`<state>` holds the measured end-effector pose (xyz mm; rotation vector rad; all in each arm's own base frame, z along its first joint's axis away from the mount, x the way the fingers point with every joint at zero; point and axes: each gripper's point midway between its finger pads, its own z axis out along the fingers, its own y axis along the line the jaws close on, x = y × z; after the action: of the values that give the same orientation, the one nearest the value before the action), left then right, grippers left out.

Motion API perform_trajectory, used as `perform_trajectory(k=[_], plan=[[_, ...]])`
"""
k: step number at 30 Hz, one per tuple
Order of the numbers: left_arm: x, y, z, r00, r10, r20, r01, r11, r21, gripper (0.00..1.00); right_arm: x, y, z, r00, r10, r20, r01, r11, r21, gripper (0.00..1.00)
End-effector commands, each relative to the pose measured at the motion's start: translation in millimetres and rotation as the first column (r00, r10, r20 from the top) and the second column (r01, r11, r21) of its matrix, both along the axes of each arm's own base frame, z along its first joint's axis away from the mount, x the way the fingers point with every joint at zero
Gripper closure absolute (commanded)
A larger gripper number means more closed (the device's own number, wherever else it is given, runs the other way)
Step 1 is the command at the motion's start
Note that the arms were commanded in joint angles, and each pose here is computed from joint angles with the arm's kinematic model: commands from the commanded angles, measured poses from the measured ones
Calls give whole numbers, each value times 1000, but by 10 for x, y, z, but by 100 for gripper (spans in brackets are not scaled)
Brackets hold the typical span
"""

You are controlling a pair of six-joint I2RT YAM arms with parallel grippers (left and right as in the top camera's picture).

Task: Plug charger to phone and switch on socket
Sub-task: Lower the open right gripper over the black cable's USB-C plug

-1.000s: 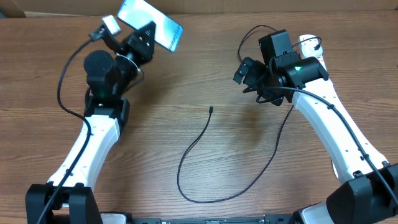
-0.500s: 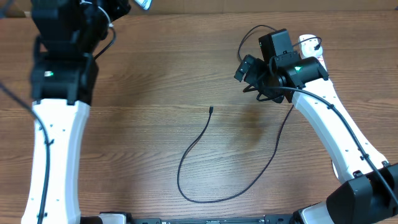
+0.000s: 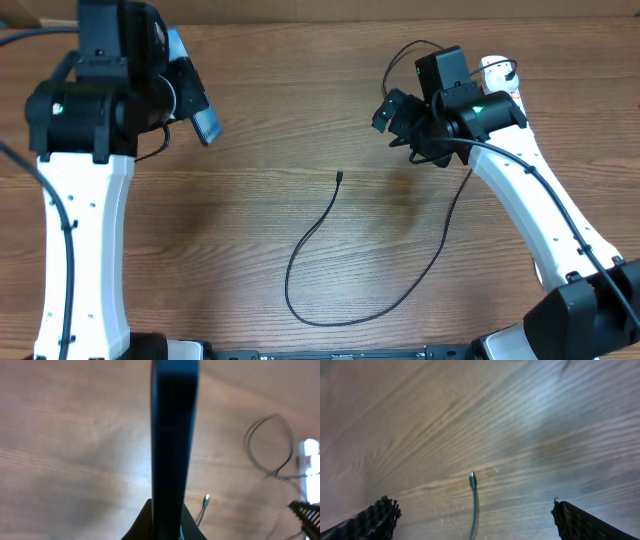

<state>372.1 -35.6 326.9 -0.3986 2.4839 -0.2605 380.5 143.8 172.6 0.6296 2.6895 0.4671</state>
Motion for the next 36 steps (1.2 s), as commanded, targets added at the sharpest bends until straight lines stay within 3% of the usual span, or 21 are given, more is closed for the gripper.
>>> perform_trajectory(k=[1, 12, 21, 26, 29, 36], plan=[[-19, -101, -68, 998, -53, -35, 53, 998, -20, 96, -43, 176, -203, 996, 49, -68, -48, 999, 15, 0], [-9, -97, -519, 976, -45, -215, 42, 999, -16, 96, -96, 670, -755, 976, 157, -149, -161, 987, -11, 1], [-48, -95, -582, 967, -44, -250, 42, 999, -15, 96, -183, 644, -919, 967, 127, -219, -137, 990, -27, 0], [-48, -95, -582, 967, -44, -250, 42, 999, -15, 96, -256, 748, -1083, 945, 185, -271, -185, 982, 25, 10], [-43, -94, -580, 968, -44, -248, 42, 999, -15, 96, -282, 747, -1132, 941, 186, -283, -185, 982, 28, 23], [-40, -96, -579, 968, -45, -247, 42, 999, -15, 96, -346, 779, -1296, 936, 204, -285, -194, 979, 62, 31]])
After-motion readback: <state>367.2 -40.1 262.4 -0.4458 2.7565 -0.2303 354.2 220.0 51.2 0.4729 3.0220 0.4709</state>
